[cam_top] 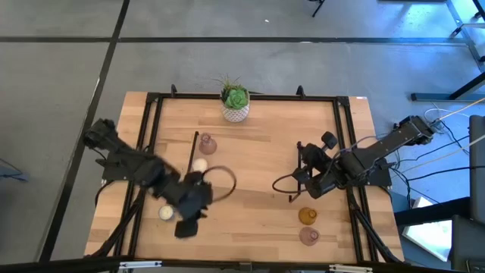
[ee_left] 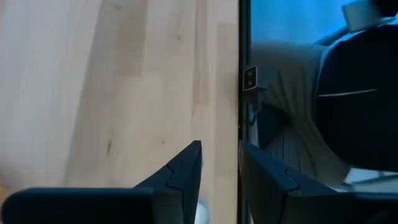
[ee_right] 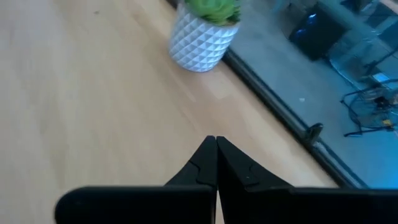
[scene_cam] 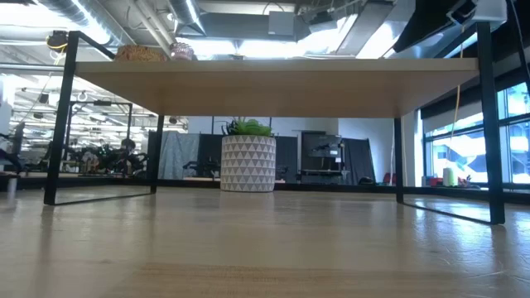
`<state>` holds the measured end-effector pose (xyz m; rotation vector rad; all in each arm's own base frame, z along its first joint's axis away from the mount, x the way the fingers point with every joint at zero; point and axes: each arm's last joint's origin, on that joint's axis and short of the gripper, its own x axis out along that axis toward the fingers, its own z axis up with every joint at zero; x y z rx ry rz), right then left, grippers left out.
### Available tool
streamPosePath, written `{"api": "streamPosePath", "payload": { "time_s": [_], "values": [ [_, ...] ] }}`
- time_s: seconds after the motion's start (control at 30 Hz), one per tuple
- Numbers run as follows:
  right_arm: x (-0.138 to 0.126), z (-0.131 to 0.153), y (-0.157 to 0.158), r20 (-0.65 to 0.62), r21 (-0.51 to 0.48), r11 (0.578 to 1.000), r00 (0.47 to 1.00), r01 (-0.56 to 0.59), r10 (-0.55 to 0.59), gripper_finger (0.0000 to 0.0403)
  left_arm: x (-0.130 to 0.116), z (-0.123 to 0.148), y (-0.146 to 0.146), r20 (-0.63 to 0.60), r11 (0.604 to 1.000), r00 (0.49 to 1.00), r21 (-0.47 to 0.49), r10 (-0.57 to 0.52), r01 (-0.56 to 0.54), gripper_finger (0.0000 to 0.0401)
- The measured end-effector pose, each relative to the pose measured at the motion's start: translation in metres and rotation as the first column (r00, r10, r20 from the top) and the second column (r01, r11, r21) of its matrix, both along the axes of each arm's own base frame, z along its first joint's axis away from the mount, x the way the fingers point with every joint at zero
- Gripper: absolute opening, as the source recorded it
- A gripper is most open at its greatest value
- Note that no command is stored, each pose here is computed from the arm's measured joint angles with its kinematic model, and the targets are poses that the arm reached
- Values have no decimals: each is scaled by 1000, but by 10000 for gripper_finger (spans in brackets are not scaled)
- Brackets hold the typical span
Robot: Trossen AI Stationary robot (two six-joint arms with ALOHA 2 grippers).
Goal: Pick & Place candle stick holders
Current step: Adjust the shelf
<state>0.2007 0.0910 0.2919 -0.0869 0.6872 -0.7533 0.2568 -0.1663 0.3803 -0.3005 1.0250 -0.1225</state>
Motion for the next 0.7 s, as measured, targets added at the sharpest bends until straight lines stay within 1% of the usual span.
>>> {"api": "streamPosePath", "payload": {
  "time_s": [0.07, 0.1, 0.17, 0.2, 0.23, 0.27, 0.3, 0.37, 0.43, 0.47, 0.53, 0.57, 0.7],
  "values": [
    [-1, -1, 5, -13, 34, 999, 999, -29, 30, 0, -9, -6, -15, 33, 998, 999, 61, -5, 3, 102],
    [-1, -1, 7, -17, 54, 998, 999, -45, 46, 0, -13, -10, -22, 59, 994, 998, 107, -9, 3, 102],
    [-1, 1, 13, -20, 97, 992, 996, -81, 83, 0, -22, -16, -33, 142, 970, 990, 243, -15, -20, 102],
    [0, 2, 16, -15, 120, 987, 994, -102, 105, 0, -27, -17, -39, 199, 946, 980, 321, -18, -48, 102],
    [0, 2, 19, -18, 146, 981, 991, -130, 134, 0, -31, -19, -43, 260, 914, 965, 396, -23, -84, 102],
    [0, 2, 22, -28, 177, 972, 986, -158, 165, 0, -34, -21, -46, 322, 875, 946, 466, -28, -133, 102],
    [0, 3, 25, -39, 216, 959, 980, -184, 197, 0, -37, -23, -48, 378, 825, 925, 533, -34, -187, 102],
    [-1, 5, 32, -48, 294, 929, 968, -224, 248, 0, -41, -24, -50, 487, 707, 872, 631, -42, -319, 102],
    [-3, 5, 38, -50, 359, 898, 956, -254, 290, 0, -44, -24, -49, 593, 586, 805, 664, -35, -464, 102],
    [-5, 5, 42, -51, 388, 883, 950, -264, 307, 0, -45, -24, -48, 628, 533, 778, 670, -35, -517, 102],
    [-9, 4, 48, -50, 447, 853, 944, -270, 325, 0, -45, -27, -45, 678, 439, 734, 672, -41, -597, 102],
    [-11, 4, 51, -54, 481, 836, 943, -265, 329, 0, -44, -27, -44, 698, 402, 715, 667, -43, -627, 102],
    [-21, 2, 62, -68, 601, 769, 944, -219, 323, 0, -33, -27, -31, 711, 363, 703, 654, 6, -664, 102]
  ]
}}
